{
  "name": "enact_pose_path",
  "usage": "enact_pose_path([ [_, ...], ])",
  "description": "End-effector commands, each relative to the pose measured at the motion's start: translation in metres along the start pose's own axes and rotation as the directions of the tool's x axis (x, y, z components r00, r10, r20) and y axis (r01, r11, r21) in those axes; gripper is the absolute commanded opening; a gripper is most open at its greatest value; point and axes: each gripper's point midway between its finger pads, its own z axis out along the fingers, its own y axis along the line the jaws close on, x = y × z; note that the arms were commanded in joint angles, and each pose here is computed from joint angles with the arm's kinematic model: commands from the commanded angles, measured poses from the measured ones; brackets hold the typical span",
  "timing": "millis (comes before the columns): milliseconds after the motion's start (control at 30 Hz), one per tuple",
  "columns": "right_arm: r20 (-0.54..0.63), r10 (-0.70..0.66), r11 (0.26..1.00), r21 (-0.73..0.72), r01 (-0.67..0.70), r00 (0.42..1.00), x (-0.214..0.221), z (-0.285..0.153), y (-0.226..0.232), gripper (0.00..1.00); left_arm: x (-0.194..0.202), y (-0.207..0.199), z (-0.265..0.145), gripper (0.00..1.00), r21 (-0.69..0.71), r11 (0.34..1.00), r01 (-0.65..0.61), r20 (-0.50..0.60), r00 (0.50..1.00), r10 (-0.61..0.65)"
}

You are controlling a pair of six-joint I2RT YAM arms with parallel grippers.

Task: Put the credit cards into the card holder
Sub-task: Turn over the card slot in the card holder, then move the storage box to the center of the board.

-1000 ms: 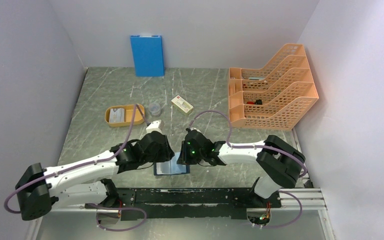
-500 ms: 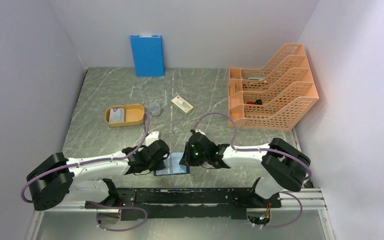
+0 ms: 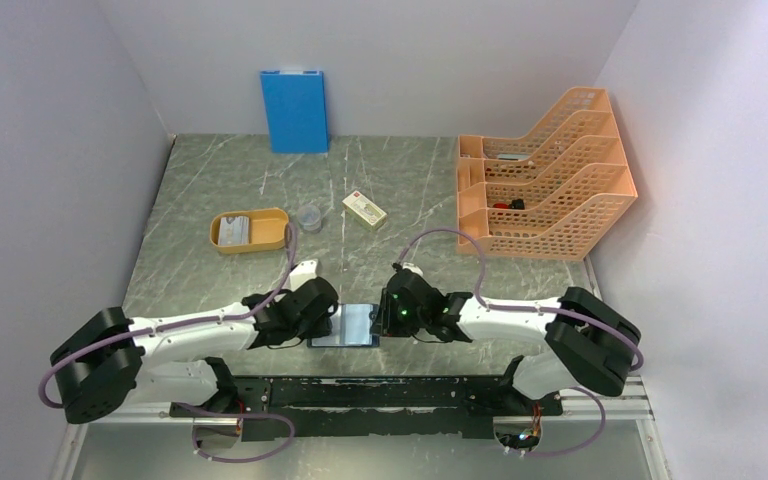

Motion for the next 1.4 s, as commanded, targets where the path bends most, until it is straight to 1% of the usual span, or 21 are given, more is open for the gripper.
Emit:
enact_pose_path([
  [0, 0.005, -0.015, 0.999, 0.036, 0.015, 1.000, -0.001, -0.009, -0.005, 0.31, -0.018, -0.006, -0.013, 0.38, 0.004, 1.000, -0.008, 0.042, 0.999, 0.008],
  [33, 0.023, -0.018, 0.999, 0.045, 0.017, 1.000, -0.005, -0.010, -0.005, 0.32, -0.020, -0.009, -0.015, 0.40, 0.012, 1.000, -0.009, 0.044, 0.999, 0.008],
  [233, 0.047, -0.023, 0.999, 0.025, 0.022, 0.999, -0.015, -0.019, 0.006, 0.33, -0.034, -0.022, -0.031, 0.46, 0.058, 0.998, 0.004, 0.069, 0.998, -0.008],
  [300, 0.060, -0.029, 1.000, 0.009, 0.028, 0.998, -0.020, -0.026, 0.013, 0.34, -0.043, -0.026, -0.039, 0.48, 0.069, 0.998, 0.010, 0.093, 0.996, -0.017],
  [433, 0.101, -0.056, 0.998, -0.022, 0.058, 0.993, -0.035, -0.045, 0.030, 0.37, -0.072, -0.028, -0.057, 0.56, 0.051, 0.999, 0.000, 0.179, 0.984, -0.009],
  [500, 0.129, -0.072, 0.997, -0.026, 0.076, 0.989, -0.044, -0.054, 0.037, 0.39, -0.085, -0.025, -0.061, 0.58, 0.029, 1.000, -0.001, 0.201, 0.980, -0.005],
  [667, 0.181, -0.100, 0.994, -0.026, 0.106, 0.978, -0.057, -0.070, 0.043, 0.40, -0.123, -0.008, -0.062, 0.61, -0.008, 0.998, 0.067, 0.241, 0.968, -0.063],
  [833, 0.233, -0.101, 0.991, -0.066, 0.119, 0.967, -0.062, -0.083, 0.046, 0.42, -0.180, 0.027, -0.047, 0.64, -0.072, 0.972, 0.222, 0.288, 0.938, -0.193],
  [900, 0.242, -0.112, 0.989, -0.064, 0.131, 0.964, -0.063, -0.086, 0.046, 0.42, -0.204, 0.038, -0.042, 0.65, -0.097, 0.960, 0.261, 0.321, 0.921, -0.218],
  [933, 0.245, -0.121, 0.988, -0.061, 0.140, 0.962, -0.064, -0.087, 0.045, 0.42, -0.216, 0.041, -0.040, 0.65, -0.111, 0.957, 0.267, 0.340, 0.915, -0.216],
  [1033, 0.257, -0.150, 0.985, -0.050, 0.168, 0.955, -0.067, -0.090, 0.045, 0.42, -0.248, 0.047, -0.030, 0.66, -0.185, 0.960, 0.212, 0.380, 0.916, -0.130],
  [1100, 0.260, -0.170, 0.981, -0.042, 0.187, 0.950, -0.069, -0.092, 0.046, 0.43, -0.263, 0.050, -0.017, 0.67, -0.229, 0.957, 0.180, 0.370, 0.925, -0.085],
  [1167, 0.267, -0.190, 0.978, -0.031, 0.206, 0.945, -0.071, -0.095, 0.046, 0.43, -0.271, 0.059, -0.003, 0.67, -0.253, 0.948, 0.191, 0.337, 0.936, -0.098],
  [1233, 0.281, -0.205, 0.975, -0.020, 0.219, 0.937, -0.075, -0.100, 0.045, 0.43, -0.270, 0.076, 0.009, 0.67, -0.281, 0.928, 0.244, 0.294, 0.942, -0.159],
  [1300, 0.297, -0.213, 0.974, -0.015, 0.227, 0.931, -0.077, -0.105, 0.044, 0.43, -0.266, 0.091, 0.012, 0.66, -0.291, 0.905, 0.310, 0.276, 0.933, -0.230],
  [1367, 0.310, -0.217, 0.972, -0.014, 0.233, 0.925, -0.079, -0.109, 0.043, 0.43, -0.259, 0.102, 0.011, 0.66, -0.280, 0.882, 0.380, 0.282, 0.910, -0.302],
])
